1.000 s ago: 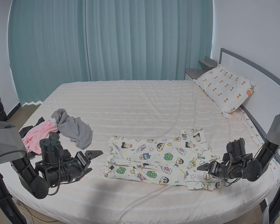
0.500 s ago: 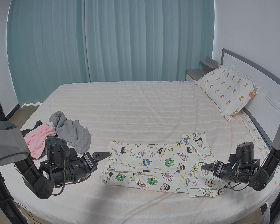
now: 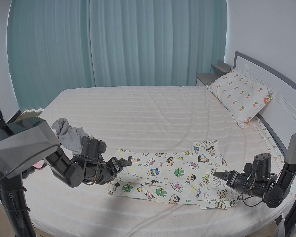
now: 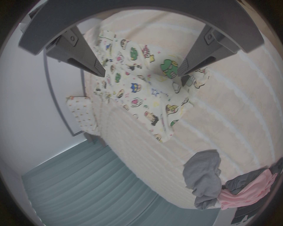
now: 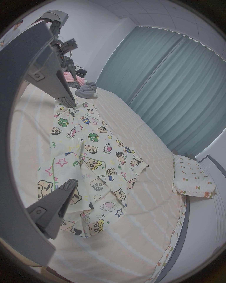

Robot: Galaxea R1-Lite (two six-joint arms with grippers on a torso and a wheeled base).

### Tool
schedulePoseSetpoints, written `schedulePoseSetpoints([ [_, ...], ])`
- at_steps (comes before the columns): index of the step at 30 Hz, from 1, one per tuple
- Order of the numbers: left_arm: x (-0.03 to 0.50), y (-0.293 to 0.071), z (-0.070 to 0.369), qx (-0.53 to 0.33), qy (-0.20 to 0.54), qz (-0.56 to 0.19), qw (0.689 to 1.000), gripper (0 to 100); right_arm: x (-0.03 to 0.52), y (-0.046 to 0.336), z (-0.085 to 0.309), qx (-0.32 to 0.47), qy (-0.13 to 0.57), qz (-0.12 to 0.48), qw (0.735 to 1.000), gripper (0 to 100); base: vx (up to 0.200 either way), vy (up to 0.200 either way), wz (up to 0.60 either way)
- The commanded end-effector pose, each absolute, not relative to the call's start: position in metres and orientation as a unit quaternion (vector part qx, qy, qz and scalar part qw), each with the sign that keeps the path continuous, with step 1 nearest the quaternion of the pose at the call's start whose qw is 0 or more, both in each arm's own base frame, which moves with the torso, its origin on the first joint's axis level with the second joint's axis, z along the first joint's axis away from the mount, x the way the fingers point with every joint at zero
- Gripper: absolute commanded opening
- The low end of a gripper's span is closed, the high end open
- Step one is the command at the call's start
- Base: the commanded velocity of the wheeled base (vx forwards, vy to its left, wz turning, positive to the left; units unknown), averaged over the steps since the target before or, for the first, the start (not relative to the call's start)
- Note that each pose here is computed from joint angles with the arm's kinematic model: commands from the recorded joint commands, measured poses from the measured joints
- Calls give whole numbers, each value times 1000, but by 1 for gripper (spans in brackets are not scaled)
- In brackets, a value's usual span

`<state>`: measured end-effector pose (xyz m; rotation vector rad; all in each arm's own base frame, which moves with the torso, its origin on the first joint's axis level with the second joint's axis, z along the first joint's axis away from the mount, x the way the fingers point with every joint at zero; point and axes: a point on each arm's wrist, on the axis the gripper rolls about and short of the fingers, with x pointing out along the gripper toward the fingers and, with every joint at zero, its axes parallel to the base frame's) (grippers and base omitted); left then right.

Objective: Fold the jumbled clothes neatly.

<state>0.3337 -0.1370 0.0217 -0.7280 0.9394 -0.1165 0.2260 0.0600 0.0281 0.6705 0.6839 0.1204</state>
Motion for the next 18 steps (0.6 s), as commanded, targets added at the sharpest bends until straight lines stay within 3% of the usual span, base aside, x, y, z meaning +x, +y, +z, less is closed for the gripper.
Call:
schedulePoseSetpoints([
  [1, 341, -150, 2, -323, 463, -45, 824, 100, 222, 59, 7, 316, 358, 43, 877, 100, 0, 0, 0],
  [18, 358, -170, -17, -245, 453, -12, 857, 100, 220, 58, 6, 323, 328, 56, 886, 100, 0, 0, 0],
])
